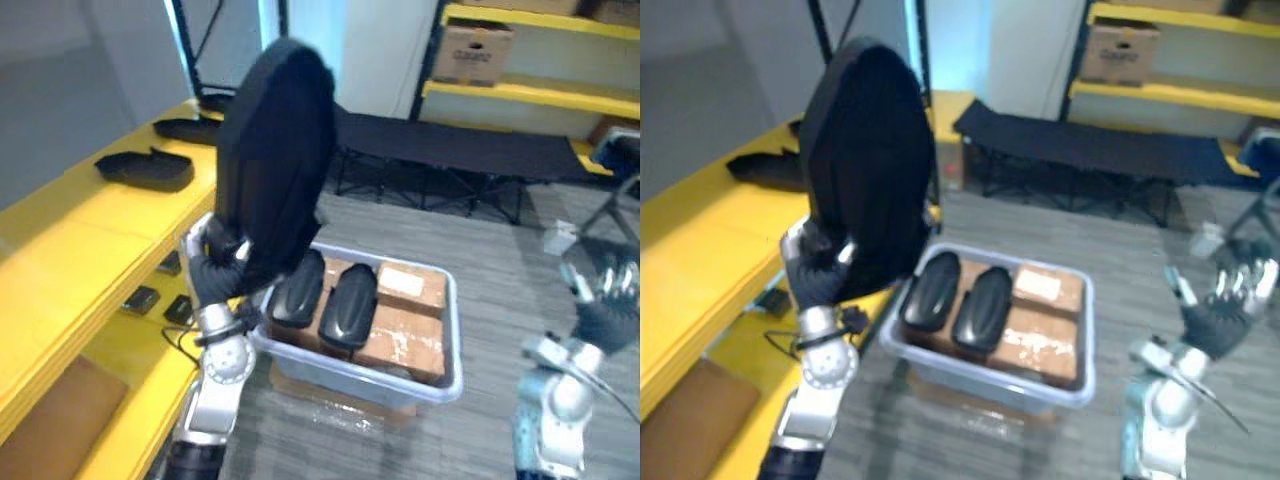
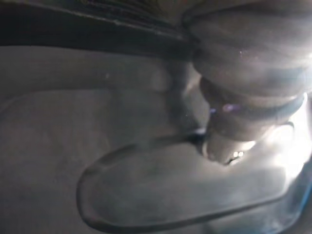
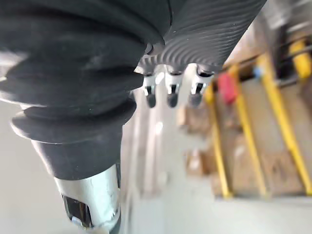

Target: Walk over and take plastic housings, then place them on the shelf

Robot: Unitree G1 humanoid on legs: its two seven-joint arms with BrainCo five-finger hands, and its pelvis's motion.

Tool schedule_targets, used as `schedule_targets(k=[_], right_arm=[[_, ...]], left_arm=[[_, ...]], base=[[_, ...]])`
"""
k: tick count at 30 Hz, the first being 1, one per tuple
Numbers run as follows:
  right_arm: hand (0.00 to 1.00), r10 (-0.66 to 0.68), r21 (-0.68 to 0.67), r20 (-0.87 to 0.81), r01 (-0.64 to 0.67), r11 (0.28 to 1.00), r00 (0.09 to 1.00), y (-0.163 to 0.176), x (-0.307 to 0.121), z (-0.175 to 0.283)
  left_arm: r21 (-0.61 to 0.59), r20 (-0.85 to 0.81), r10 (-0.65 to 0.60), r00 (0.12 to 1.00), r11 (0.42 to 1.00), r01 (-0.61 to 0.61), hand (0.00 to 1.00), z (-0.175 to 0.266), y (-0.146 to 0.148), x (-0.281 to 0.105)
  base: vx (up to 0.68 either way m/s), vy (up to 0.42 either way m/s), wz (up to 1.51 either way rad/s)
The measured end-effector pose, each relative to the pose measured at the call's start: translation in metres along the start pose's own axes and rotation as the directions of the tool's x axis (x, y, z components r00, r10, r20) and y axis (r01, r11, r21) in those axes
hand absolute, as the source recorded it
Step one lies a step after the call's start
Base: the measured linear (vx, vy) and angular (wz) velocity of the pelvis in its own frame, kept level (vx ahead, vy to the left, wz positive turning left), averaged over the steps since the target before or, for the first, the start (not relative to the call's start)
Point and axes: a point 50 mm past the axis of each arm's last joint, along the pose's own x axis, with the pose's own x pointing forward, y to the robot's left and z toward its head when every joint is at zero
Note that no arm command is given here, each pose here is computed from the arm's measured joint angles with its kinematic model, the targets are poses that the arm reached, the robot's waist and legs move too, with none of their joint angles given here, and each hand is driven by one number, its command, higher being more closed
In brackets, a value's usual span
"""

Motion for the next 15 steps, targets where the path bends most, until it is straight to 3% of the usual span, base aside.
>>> schedule_targets(k=[3, 7, 10, 15], right_arm=[[0.0, -0.138, -0.162, -0.228, 0.103, 0.982, 0.964, -0.037, -0.04, -0.037], [0.0, -0.171, -0.452, -0.399, -0.03, 0.892, 0.901, -0.046, -0.082, -0.068], [0.0, -0.108, -0.475, -0.421, -0.117, 0.872, 0.901, -0.035, -0.088, -0.073], [0.0, 0.123, -0.376, -0.432, -0.302, 0.876, 0.893, 0.007, -0.077, -0.077]], left_arm=[[-0.145, -0.136, -0.026, 0.99, 0.989, 0.005, 1.0, -0.014, 0.005, -0.018], [-0.297, -0.246, -0.096, 0.964, 0.955, 0.019, 1.0, -0.026, 0.003, -0.034], [-0.332, -0.271, -0.094, 0.958, 0.943, -0.001, 1.0, -0.031, 0.006, -0.037], [-0.255, -0.28, 0.092, 0.956, 0.953, -0.166, 1.0, -0.037, 0.034, -0.029]], base=[[0.04, 0.002, -0.1], [0.04, 0.011, 0.0], [0.01, 0.009, 0.02], [-0.01, -0.001, 0.19]])
